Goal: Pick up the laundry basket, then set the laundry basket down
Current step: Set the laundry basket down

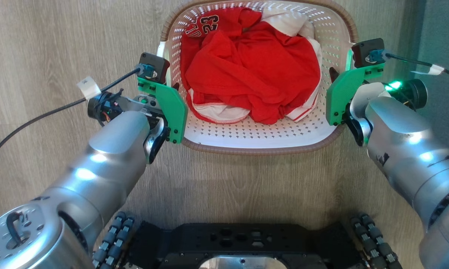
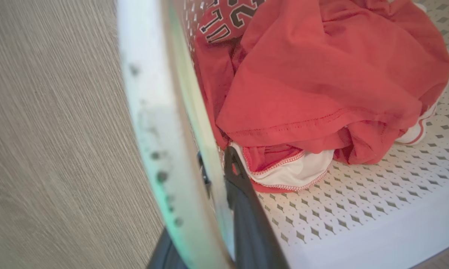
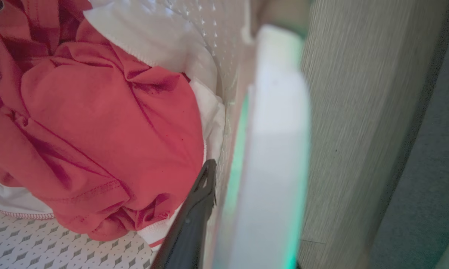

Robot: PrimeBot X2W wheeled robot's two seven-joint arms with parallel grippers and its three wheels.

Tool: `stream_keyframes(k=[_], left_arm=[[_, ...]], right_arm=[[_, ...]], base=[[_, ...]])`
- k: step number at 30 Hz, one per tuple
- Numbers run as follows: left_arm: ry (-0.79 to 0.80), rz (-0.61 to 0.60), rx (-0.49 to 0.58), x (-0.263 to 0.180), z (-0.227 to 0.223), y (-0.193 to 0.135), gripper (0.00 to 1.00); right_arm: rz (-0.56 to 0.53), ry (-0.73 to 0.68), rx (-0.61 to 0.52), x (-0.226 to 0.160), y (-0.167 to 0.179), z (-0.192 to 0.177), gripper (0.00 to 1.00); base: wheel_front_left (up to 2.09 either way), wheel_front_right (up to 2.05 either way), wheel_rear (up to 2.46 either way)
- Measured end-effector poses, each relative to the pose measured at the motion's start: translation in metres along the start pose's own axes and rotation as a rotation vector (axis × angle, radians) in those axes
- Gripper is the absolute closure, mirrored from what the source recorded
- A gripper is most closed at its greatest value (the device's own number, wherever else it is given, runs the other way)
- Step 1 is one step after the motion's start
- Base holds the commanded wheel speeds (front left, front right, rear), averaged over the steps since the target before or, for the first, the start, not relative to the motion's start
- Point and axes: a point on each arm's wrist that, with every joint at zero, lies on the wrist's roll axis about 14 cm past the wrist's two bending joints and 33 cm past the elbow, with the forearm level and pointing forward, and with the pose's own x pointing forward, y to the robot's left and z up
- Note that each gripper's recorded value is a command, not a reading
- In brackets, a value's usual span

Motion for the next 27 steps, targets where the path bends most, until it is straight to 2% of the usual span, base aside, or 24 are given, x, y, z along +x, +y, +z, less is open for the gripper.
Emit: stream_keyframes(k=[5,6,7,8,11,20,27], left_arm=[[0.006,-0.001,-0.003,0.002,-0.002,0.0,1.0],[0.005,0.001,-0.003,0.002,-0.002,0.001,0.74],[0.001,0.008,-0.004,0.002,-0.002,0.001,0.03],[0.002,0.007,-0.002,0.002,-0.002,0.001,0.0],[-0.022,-0.012,0.001,0.003,0.007,-0.009,0.0],[-0.042,0.005,0.026,-0.004,0.02,-0.008,0.0],[-0.026,0.017,0.034,-0.025,0.018,-0.016,0.0]], right_arm=[[0.001,0.005,-0.001,0.002,0.0,-0.003,1.0],[-0.001,0.007,-0.001,0.002,-0.001,-0.004,1.0],[-0.002,0.008,0.001,0.002,-0.001,-0.004,0.61],[-0.005,0.004,0.0,0.002,-0.002,-0.004,0.0],[0.0,-0.006,0.003,0.002,0.002,-0.001,0.0],[-0.007,-0.02,-0.016,-0.005,0.002,0.009,0.0],[-0.026,-0.057,-0.05,-0.029,0.003,0.032,0.0]], base=[[0.0,0.0,0.0],[0.0,0.0,0.0],[0.0,0.0,0.0],[0.0,0.0,0.0],[0.0,0.0,0.0],[0.0,0.0,0.0],[0.0,0.0,0.0]])
